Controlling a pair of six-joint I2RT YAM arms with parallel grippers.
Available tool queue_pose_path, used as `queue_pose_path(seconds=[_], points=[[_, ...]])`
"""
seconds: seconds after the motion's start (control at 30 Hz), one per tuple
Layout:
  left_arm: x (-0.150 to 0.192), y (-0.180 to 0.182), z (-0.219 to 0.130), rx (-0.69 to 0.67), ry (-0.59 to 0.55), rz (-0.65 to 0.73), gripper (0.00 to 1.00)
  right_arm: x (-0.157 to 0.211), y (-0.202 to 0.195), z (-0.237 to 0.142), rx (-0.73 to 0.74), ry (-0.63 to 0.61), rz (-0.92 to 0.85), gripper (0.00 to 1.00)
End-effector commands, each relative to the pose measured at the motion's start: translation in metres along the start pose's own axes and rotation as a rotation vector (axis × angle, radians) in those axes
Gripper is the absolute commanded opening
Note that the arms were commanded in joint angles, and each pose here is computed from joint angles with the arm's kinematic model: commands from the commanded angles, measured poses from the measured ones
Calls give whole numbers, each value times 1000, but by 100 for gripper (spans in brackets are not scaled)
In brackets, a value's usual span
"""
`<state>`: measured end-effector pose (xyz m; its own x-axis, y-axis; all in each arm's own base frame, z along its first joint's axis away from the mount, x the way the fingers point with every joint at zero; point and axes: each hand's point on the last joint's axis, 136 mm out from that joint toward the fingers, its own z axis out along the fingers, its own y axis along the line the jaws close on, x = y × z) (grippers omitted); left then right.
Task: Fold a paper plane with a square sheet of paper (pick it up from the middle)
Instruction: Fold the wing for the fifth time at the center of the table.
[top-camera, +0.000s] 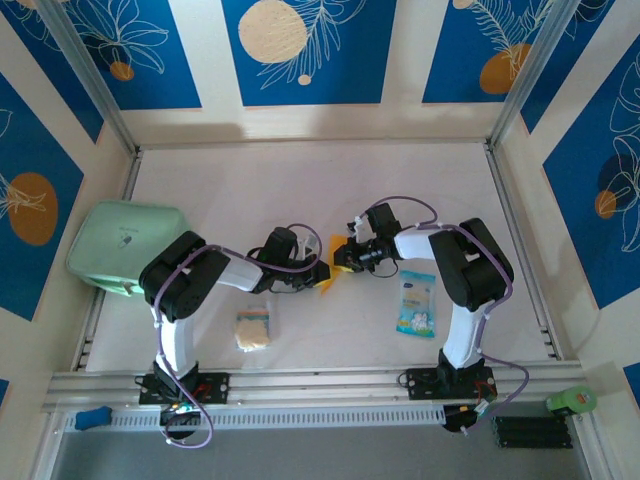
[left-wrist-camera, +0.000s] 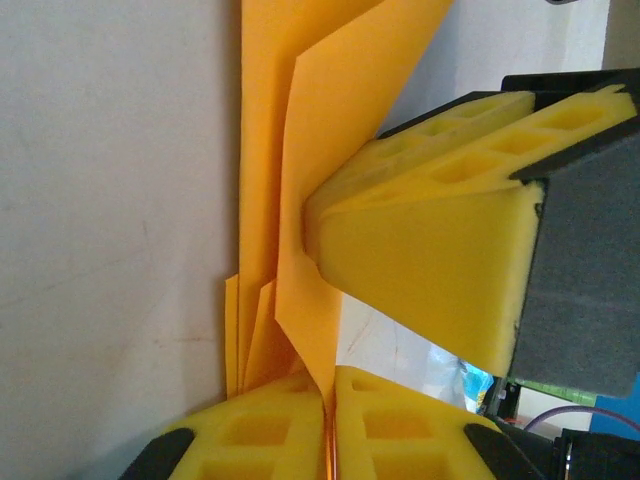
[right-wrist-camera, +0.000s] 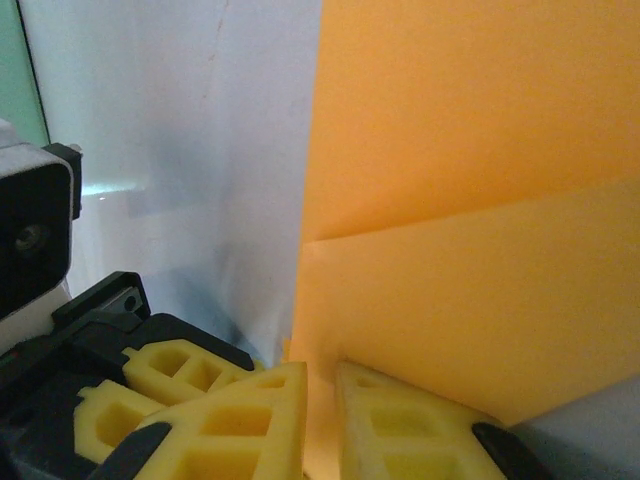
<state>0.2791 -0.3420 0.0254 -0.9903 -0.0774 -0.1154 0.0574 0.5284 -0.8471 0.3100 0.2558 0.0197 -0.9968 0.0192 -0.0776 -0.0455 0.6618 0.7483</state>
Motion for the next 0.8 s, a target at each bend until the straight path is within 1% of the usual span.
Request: queue_pose_path(seconds=[0.0,0.53,0.77], points=[[21,57,-7,-196,26,-104,12,4,-17,7,72,23,41,16],[27,35,-22,-167,24,-84,14,3,-15,9,78,32,38,16],[34,39,-18,-188,52,-77,14,3,-14,10,77,36,39,16]])
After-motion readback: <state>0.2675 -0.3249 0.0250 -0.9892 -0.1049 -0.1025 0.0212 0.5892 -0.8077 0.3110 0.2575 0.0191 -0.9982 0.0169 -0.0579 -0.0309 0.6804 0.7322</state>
